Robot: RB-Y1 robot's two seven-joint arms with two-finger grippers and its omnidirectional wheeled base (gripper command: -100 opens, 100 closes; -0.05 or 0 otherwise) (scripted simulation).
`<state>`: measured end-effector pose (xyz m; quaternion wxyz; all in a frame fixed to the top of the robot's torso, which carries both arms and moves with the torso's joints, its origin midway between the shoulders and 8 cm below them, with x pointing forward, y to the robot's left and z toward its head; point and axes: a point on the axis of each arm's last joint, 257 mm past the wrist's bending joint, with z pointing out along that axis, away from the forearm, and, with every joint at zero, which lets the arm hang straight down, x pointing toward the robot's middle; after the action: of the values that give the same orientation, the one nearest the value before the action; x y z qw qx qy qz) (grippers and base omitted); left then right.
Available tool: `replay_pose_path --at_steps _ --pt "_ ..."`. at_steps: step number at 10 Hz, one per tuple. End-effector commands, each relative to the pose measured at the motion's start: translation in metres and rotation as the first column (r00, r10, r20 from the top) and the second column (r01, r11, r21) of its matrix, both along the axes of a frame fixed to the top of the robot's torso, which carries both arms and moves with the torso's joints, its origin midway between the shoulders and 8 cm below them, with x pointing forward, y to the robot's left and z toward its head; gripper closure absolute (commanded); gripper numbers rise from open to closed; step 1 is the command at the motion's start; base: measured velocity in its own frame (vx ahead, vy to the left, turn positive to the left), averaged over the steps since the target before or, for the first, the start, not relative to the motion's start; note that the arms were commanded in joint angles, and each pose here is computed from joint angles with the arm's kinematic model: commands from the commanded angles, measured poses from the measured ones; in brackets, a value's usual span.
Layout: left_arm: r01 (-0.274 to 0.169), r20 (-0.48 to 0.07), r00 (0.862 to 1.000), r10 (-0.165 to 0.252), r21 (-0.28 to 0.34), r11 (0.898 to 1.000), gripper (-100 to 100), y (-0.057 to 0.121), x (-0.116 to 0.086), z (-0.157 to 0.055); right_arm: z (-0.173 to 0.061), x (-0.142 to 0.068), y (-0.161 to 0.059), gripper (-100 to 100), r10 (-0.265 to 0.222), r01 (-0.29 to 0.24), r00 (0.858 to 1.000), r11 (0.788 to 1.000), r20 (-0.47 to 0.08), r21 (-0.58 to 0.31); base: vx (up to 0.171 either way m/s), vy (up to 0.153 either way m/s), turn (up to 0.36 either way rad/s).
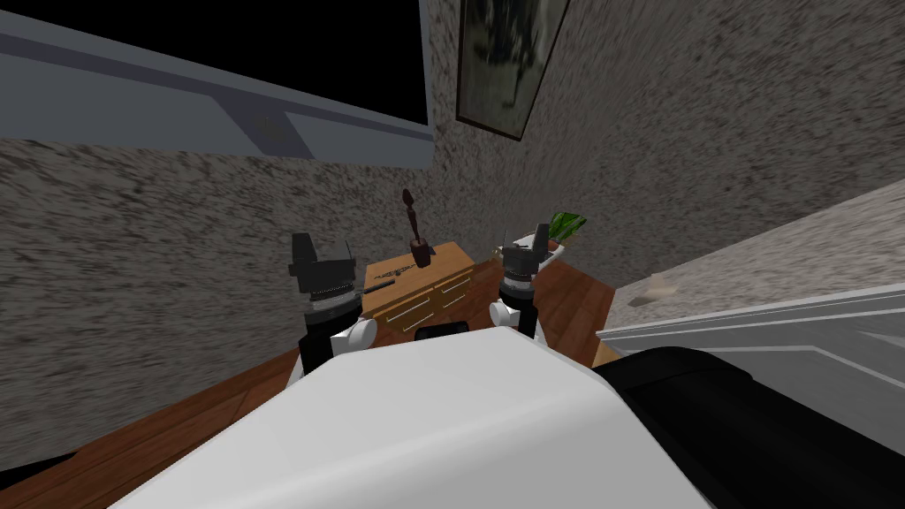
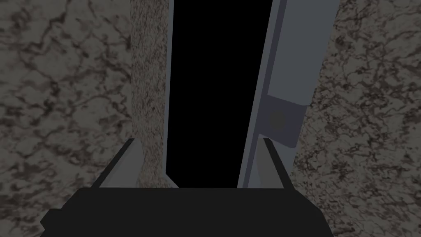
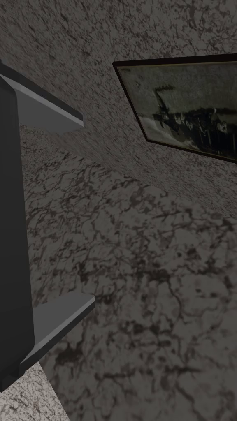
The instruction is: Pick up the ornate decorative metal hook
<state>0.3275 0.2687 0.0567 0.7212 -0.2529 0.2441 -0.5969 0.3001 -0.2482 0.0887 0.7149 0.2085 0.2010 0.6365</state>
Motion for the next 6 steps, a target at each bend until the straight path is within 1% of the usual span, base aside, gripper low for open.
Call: replay_pose_path --at_steps 1,4,6 --pt "0.031 -0.029 0.999 -0.031 0.01 0.999 -100 -0.003 0.01 -0.006 0.0 0.0 0.0 0 0.0 0.0 1.0 1.0 0.0 0.0 -0.04 0.008 -0.05" --pt "0.084 -0.094 0.992 -0.083 -0.001 0.997 -100 -0.005 0.034 -0.021 0.0 0.0 0.0 0 0.0 0.0 1.0 1.0 0.0 0.0 -0.089 0.023 -0.059" --pt "0.12 -0.146 0.982 -0.123 -0.025 0.992 -100 -0.004 0.054 -0.034 0.0 0.0 0.0 0 0.0 0.0 1.0 1.0 0.0 0.0 -0.112 0.016 -0.075"
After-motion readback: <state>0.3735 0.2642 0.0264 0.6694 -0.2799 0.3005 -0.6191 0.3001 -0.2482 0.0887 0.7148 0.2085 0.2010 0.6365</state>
